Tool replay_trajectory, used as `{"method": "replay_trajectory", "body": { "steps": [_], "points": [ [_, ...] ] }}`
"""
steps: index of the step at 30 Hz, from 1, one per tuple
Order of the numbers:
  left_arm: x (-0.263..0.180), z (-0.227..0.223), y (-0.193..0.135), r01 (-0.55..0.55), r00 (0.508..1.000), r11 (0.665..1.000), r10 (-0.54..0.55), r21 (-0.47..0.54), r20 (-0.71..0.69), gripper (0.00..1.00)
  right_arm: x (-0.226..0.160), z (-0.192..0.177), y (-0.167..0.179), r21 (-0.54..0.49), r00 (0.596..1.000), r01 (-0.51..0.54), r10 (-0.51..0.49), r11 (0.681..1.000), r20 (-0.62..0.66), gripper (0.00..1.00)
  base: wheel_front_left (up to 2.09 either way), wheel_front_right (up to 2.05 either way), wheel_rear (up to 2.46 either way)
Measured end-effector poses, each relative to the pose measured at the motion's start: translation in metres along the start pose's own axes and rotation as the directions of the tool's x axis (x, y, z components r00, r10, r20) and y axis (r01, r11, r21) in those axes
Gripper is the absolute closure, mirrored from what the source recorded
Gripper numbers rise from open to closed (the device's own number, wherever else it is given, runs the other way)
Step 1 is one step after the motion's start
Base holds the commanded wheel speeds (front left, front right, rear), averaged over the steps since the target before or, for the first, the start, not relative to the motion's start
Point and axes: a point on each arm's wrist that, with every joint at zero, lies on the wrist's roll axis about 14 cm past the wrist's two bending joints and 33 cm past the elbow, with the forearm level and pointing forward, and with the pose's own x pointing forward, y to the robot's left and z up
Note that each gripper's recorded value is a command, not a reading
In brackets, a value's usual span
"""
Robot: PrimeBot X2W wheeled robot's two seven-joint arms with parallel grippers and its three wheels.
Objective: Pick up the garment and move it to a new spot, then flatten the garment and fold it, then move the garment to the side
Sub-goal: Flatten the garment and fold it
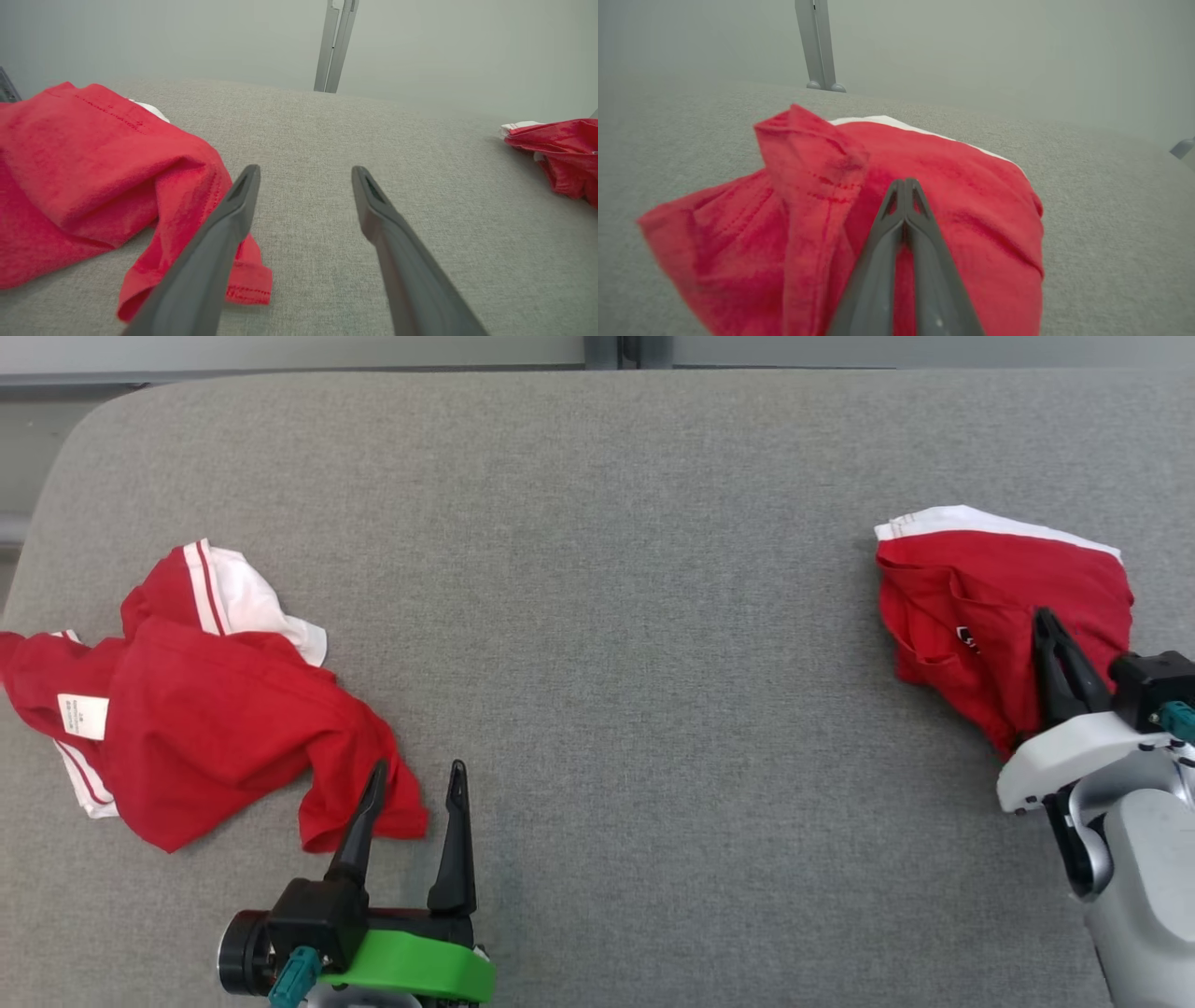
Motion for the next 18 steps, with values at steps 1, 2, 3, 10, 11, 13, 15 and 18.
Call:
{"method": "replay_trajectory", "body": {
  "steps": [1,2,3,10,11,13,15,18],
  "points": [
    [0.000,-0.001,0.003,-0.013,1.000,1.000,0.013,0.001,-0.005,0.00,0.004,-0.001,0.009,0.016,1.000,-0.019,0.019,1.000,0.001,1.00,0.00,0.00,0.00],
    [-0.001,-0.003,0.007,-0.031,0.999,1.000,0.031,0.005,-0.011,0.00,0.008,-0.001,0.020,0.040,0.999,-0.042,0.042,0.998,0.006,1.00,0.00,0.00,0.00],
    [-0.001,-0.004,0.010,-0.044,0.999,0.999,0.044,0.008,-0.014,0.00,0.010,-0.001,0.028,0.050,0.998,-0.064,0.064,0.997,0.009,1.00,0.00,0.00,0.00],
    [-0.002,-0.007,0.014,-0.065,0.998,0.998,0.065,0.000,-0.024,0.00,0.004,-0.017,0.072,0.058,0.978,-0.207,0.209,0.977,-0.026,1.00,0.00,0.00,0.00],
    [-0.002,-0.007,0.014,-0.066,0.998,0.998,0.066,0.000,-0.023,0.00,0.001,-0.019,0.078,0.053,0.973,-0.228,0.230,0.972,-0.033,1.00,0.00,0.00,0.00],
    [-0.002,-0.006,0.013,-0.064,0.998,0.998,0.064,-0.002,-0.021,0.00,-0.004,-0.022,0.090,0.047,0.962,-0.267,0.269,0.963,-0.044,1.00,0.00,0.00,0.00],
    [-0.002,-0.006,0.012,-0.064,0.998,0.998,0.064,-0.004,-0.019,0.00,-0.010,-0.023,0.101,0.034,0.950,-0.306,0.307,0.951,-0.053,1.00,0.00,0.00,0.00],
    [-0.002,-0.004,0.012,-0.063,0.998,0.998,0.063,-0.010,-0.015,0.00,-0.020,-0.022,0.112,0.028,0.937,-0.344,0.345,0.939,-0.053,1.00,0.00,0.00,0.00]
  ]
}}
